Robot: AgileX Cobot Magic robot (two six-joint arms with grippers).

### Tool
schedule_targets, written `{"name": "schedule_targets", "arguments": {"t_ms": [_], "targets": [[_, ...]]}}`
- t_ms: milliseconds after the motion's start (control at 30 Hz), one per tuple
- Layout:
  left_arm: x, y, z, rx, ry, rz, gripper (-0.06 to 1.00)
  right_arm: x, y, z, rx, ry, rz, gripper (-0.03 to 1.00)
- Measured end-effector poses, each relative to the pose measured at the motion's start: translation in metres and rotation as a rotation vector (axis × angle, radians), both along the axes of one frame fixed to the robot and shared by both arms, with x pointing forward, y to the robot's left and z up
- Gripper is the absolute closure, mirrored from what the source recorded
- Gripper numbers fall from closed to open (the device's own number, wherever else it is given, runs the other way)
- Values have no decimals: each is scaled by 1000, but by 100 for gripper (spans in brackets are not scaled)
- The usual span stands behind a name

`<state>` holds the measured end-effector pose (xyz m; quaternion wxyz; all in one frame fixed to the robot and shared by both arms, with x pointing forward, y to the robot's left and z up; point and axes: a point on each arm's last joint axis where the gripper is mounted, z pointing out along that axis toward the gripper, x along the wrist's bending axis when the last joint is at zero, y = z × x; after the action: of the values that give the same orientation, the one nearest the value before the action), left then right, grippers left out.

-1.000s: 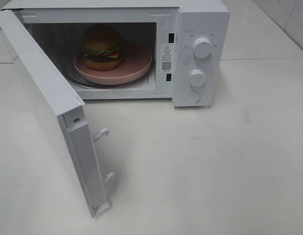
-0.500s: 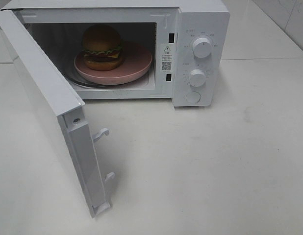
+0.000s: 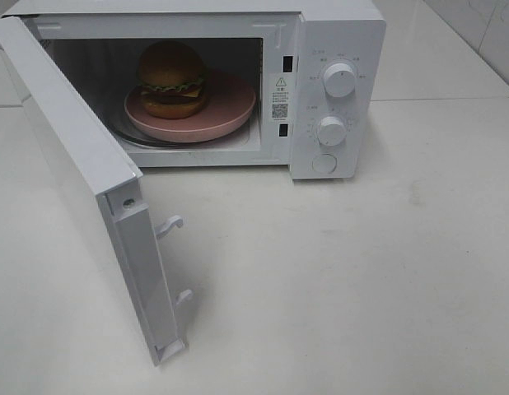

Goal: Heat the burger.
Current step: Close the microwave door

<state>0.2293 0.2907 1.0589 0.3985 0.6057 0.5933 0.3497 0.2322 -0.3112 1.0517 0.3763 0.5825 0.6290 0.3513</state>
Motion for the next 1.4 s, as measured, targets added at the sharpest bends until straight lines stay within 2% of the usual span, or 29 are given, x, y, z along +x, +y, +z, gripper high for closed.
{"name": "schedule_targets", "arguments": {"t_ms": [200, 267, 300, 367, 400, 433, 467, 500, 533, 567, 600, 633, 667, 700, 833, 1100, 1400], "targets": [[14, 1, 13, 8, -39, 5, 8, 0, 0, 0, 0, 0, 0, 22], [25, 2, 17, 9, -44, 8, 16, 0, 0, 0, 0, 0, 0, 22], [25, 2, 17, 9, -44, 8, 16, 0, 0, 0, 0, 0, 0, 22], [36, 3, 18, 9, -63, 15, 29, 0, 0, 0, 0, 0, 0, 22], [36, 3, 18, 9, -63, 15, 29, 0, 0, 0, 0, 0, 0, 22], [43, 4, 16, 7, -65, 21, 41, 0, 0, 0, 0, 0, 0, 22], [43, 4, 16, 7, -65, 21, 41, 0, 0, 0, 0, 0, 0, 22], [46, 4, 15, 7, -64, 23, 47, 0, 0, 0, 0, 0, 0, 22], [54, 5, 11, 5, -59, 28, 61, 0, 0, 0, 0, 0, 0, 22], [54, 5, 11, 5, -59, 28, 61, 0, 0, 0, 0, 0, 0, 22], [61, 6, 6, 4, -49, 33, 76, 0, 0, 0, 0, 0, 0, 22], [64, 6, 4, 5, -45, 34, 82, 0, 0, 0, 0, 0, 0, 22], [64, 6, 4, 5, -45, 34, 82, 0, 0, 0, 0, 0, 0, 22], [72, 7, 0, 12, -35, 34, 92, 0, 0, 0, 0, 0, 0, 22], [82, 8, -2, 24, -38, 35, 94, 0, 0, 0, 0, 0, 0, 22], [112, 12, 2, 40, -150, 61, 94, 0, 0, 0, 0, 0, 0, 22], [144, 19, -32, 56, -256, 121, 94, 0, 0, 0, 0, 0, 0, 22]]}}
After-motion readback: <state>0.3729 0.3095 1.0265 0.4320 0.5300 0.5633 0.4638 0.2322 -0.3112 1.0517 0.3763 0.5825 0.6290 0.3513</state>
